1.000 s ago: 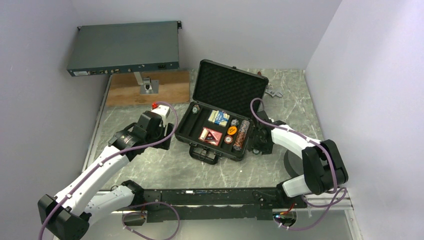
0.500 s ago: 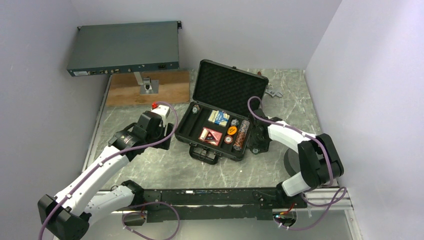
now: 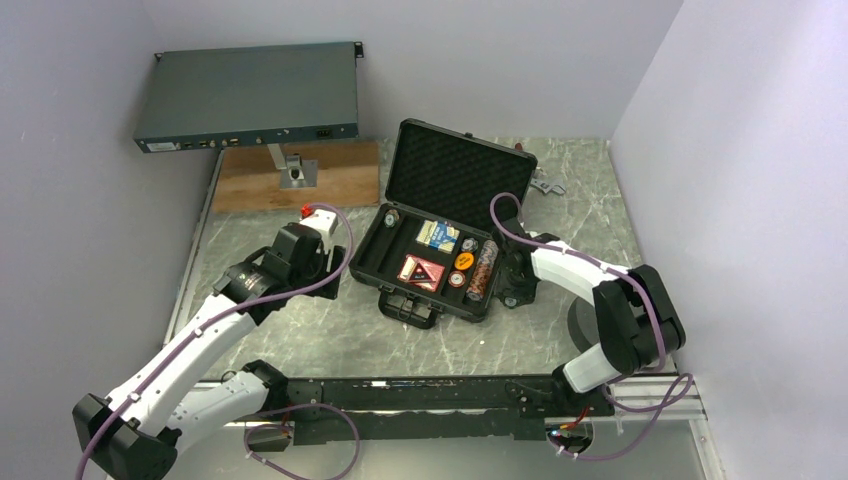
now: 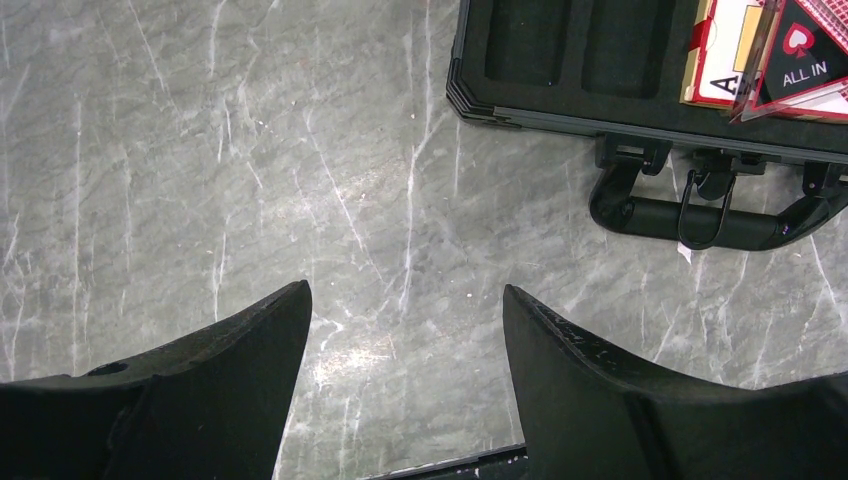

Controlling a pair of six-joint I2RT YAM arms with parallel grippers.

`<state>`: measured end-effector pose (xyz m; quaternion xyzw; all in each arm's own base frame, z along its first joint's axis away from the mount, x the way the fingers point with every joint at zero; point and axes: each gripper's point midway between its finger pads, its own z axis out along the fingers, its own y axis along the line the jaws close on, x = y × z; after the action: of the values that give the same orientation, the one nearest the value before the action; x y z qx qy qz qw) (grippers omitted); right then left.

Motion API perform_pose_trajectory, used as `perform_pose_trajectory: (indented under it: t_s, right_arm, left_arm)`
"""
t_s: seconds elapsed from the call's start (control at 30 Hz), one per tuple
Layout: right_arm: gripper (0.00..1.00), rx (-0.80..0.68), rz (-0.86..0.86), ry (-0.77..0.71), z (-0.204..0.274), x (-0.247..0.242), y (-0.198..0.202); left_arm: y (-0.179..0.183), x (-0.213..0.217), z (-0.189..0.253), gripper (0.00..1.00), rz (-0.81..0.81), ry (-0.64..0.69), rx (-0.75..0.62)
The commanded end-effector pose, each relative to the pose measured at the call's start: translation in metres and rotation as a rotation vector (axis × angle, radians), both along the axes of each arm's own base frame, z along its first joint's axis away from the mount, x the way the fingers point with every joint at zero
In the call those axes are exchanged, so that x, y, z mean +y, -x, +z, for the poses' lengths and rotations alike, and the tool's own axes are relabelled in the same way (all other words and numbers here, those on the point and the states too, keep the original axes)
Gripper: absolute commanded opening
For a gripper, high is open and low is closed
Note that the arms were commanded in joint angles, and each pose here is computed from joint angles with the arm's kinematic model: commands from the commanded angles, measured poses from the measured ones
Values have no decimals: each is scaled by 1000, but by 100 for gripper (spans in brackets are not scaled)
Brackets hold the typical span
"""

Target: Pack up texas hold em set

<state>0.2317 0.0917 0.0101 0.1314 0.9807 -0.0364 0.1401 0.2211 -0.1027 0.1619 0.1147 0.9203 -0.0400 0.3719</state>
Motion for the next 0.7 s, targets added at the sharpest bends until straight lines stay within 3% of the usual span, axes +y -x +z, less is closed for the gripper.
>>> perform_pose_trajectory:
  t_s: [0.0, 0.67]
  right_arm:
    - [34, 34, -16, 65, -11, -10, 11]
    - [36, -125, -7, 59, 66, -10, -16]
  left_arm:
    - [-3, 2, 6, 75, -3, -1, -33]
    - [-2, 2, 7, 75, -3, 2, -35]
